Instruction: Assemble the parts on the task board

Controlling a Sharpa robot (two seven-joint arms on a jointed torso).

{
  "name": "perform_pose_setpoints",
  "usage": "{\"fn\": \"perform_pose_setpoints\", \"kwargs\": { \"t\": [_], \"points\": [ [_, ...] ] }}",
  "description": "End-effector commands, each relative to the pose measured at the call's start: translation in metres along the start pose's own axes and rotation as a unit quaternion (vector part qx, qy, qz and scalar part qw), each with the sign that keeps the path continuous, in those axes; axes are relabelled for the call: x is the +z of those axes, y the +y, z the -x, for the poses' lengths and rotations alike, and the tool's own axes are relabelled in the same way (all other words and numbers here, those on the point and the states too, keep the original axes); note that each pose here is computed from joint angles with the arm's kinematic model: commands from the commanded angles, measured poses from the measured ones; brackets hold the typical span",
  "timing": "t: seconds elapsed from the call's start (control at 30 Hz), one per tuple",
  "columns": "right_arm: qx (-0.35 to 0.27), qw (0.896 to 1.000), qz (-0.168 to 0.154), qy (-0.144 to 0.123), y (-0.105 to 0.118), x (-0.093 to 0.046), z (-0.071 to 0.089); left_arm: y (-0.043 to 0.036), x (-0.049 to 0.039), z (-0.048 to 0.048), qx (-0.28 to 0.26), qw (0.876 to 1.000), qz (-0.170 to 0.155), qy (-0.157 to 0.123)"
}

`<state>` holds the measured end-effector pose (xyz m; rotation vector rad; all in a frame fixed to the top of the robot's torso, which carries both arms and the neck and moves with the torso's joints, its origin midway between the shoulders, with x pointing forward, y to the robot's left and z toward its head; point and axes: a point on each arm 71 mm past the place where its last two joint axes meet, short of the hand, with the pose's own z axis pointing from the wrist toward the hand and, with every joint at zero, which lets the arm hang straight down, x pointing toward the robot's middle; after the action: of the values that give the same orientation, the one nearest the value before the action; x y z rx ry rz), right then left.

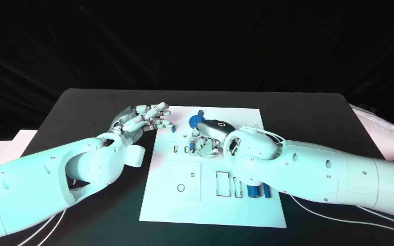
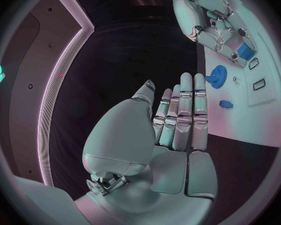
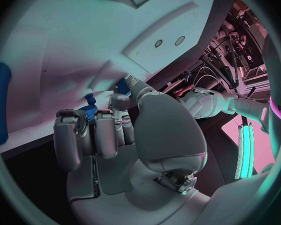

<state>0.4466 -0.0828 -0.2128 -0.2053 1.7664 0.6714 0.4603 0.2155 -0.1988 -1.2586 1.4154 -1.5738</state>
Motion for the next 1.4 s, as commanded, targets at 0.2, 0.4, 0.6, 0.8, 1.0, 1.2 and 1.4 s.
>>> {"fn": "perform_pose_setpoints", "kwargs": {
  "t": [0.2,0.4,0.6,0.8,1.0,1.2,1.4],
  "points": [
    [-0.017,0.999,-0.015,0.032,-0.005,-0.002,-0.010,-0.0007,0.0001,-0.0030,-0.006,1.000,-0.003,0.011],
    [-0.016,0.999,-0.014,0.029,-0.005,-0.002,-0.009,-0.0006,0.0001,-0.0029,-0.006,1.000,-0.003,0.011],
    [-0.012,1.000,-0.014,0.017,-0.004,-0.003,-0.008,-0.0005,0.0002,-0.0030,-0.007,1.000,-0.002,0.012],
    [-0.001,1.000,-0.012,-0.013,-0.003,-0.004,-0.004,-0.0003,0.0003,-0.0030,-0.007,1.000,-0.001,0.012],
    [0.017,0.998,0.004,-0.055,0.000,-0.007,0.001,-0.0001,0.0005,-0.0032,-0.007,1.000,-0.001,0.013],
    [0.035,0.996,0.027,-0.083,0.006,-0.016,0.007,0.0006,0.0010,-0.0037,-0.006,1.000,0.002,0.014],
    [0.067,0.990,0.084,-0.087,0.009,-0.032,0.023,0.0036,-0.0003,-0.0041,0.044,0.998,0.027,0.020]
  ]
}}
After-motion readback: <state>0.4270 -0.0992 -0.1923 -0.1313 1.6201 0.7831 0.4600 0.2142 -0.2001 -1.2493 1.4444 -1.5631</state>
